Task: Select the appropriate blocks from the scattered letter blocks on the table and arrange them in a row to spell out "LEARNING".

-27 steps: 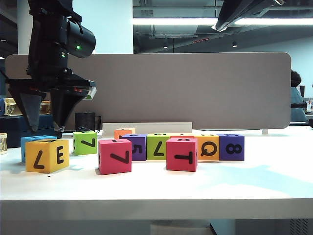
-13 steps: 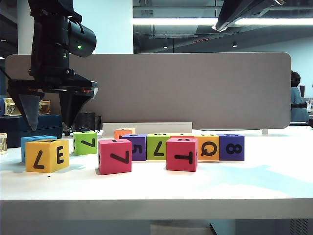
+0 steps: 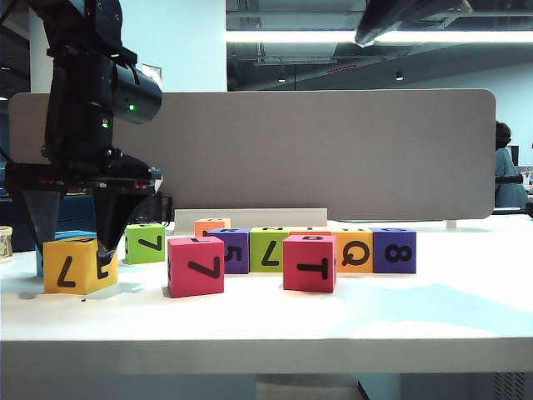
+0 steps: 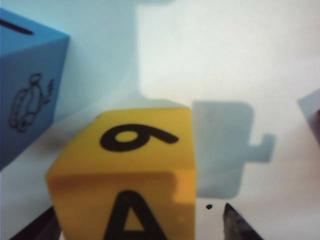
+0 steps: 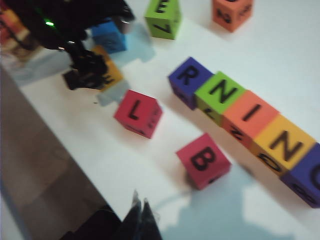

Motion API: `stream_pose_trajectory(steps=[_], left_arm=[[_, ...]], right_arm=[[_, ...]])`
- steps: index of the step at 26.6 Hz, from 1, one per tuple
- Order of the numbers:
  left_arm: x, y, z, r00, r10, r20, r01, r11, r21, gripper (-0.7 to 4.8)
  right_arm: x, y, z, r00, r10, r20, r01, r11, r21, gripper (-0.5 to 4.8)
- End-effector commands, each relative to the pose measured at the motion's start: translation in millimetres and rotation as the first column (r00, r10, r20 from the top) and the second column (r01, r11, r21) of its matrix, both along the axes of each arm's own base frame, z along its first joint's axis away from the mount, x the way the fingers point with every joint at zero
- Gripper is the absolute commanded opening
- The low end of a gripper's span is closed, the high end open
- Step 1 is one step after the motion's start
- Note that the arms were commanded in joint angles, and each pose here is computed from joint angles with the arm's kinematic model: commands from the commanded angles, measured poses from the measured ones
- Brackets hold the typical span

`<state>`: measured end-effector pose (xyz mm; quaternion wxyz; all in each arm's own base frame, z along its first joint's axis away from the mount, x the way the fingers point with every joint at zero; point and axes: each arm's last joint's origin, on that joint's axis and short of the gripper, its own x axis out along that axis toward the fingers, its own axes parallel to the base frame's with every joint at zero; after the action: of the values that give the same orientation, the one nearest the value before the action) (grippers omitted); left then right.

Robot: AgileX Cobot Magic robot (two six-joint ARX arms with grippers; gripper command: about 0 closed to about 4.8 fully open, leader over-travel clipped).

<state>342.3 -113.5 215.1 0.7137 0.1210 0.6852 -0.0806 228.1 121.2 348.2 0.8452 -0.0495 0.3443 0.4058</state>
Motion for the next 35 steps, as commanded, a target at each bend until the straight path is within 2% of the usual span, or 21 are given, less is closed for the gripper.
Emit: stream_pose_trajectory(steps=[1, 4, 7, 10, 17, 23, 27, 35], left_arm=[[1.0, -0.1, 0.6, 1.000, 0.000, 0.021, 0.000, 1.000, -0.005, 3.99], [2.3, -0.6, 0.7, 0.999, 0.000, 0.035, 0.000, 1.000, -0.009, 3.84], [3.2, -0.8, 0.7, 0.999, 0.000, 0.044, 0.000, 1.000, -0.012, 3.08], [3.4, -0.9, 0.7, 0.999, 0.000, 0.046, 0.000, 1.000, -0.013, 2.70], [6.3, -2.0, 1.5, 0.997, 0.021, 0.076, -0.019, 0.999, -0.028, 2.70], [15.0, -7.8, 3.2, 0.988, 0.075, 0.138, -0.053, 0.986, -0.157, 2.70], [20.0, -11.1, 5.0, 0.980, 0.095, 0.177, -0.055, 0.974, -0.218, 2.70], [27.9, -13.9, 8.4, 0.961, 0.115, 0.252, -0.048, 0.965, -0.257, 2.69]], right_arm=[[-2.3, 1.5, 2.9, 0.998, 0.059, -0.012, -0.059, 0.997, 0.053, -0.01], [-2.8, 1.7, 2.7, 0.997, 0.070, -0.020, -0.069, 0.996, 0.060, -0.01], [-3.1, 1.5, 2.4, 0.997, 0.070, -0.024, -0.068, 0.996, 0.059, -0.01], [-3.2, 1.5, 2.3, 0.997, 0.070, -0.026, -0.068, 0.996, 0.058, -0.01], [-3.1, 1.5, 2.4, 0.997, 0.070, -0.025, -0.068, 0.996, 0.058, -0.01], [-3.0, 1.6, 2.5, 0.997, 0.070, -0.023, -0.068, 0.996, 0.059, -0.01], [-3.0, 1.6, 2.5, 0.997, 0.070, -0.023, -0.068, 0.996, 0.059, -0.01], [-3.0, 1.6, 2.5, 0.997, 0.070, -0.023, -0.068, 0.996, 0.059, -0.01]])
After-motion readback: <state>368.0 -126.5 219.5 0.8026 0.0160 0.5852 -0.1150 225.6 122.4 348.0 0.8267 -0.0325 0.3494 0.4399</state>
